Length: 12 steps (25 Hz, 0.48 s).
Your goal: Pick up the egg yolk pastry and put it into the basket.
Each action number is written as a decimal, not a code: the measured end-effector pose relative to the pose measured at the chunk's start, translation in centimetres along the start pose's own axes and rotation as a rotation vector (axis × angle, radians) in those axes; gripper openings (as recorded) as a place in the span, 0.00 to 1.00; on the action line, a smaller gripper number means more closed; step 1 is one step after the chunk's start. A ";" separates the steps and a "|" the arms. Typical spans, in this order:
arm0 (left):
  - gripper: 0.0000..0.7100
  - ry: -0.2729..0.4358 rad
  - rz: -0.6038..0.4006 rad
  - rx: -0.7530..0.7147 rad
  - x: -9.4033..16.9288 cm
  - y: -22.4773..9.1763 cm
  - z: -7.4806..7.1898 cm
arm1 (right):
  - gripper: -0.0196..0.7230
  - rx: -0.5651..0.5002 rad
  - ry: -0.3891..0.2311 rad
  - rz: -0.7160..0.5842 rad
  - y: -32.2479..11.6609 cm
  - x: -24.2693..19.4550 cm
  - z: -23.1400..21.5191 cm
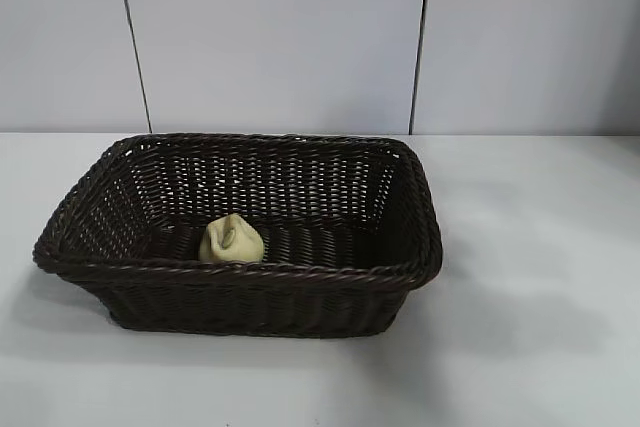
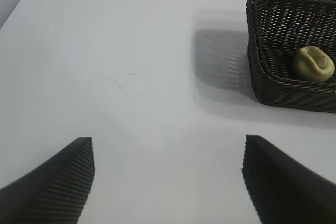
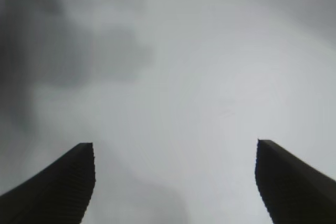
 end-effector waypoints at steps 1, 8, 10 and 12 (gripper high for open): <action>0.80 0.000 0.000 0.000 0.0 0.0 0.0 | 0.84 0.000 0.000 -0.002 -1.2 0.2 0.1; 0.80 0.000 0.000 0.000 0.0 0.0 0.0 | 0.84 -0.003 -0.006 -0.080 -10.2 -0.2 1.2; 0.80 0.000 0.000 0.000 0.0 0.0 0.0 | 0.84 -0.004 -0.009 -0.110 -12.4 -0.7 1.5; 0.80 0.000 0.000 0.000 0.0 0.0 0.0 | 0.84 -0.006 -0.014 -0.151 -14.1 -0.9 1.7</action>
Point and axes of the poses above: a point on each arm's last joint axis where the gripper is mounted, x pointing back along that axis away from the gripper, z along the wrist's bending axis when the last joint is at zero, y = z × x, the point moved 4 cm from there along -x, pointing out along that axis toward the gripper, and after that the axes turned 9 degrees about x, right-handed, at the moved point
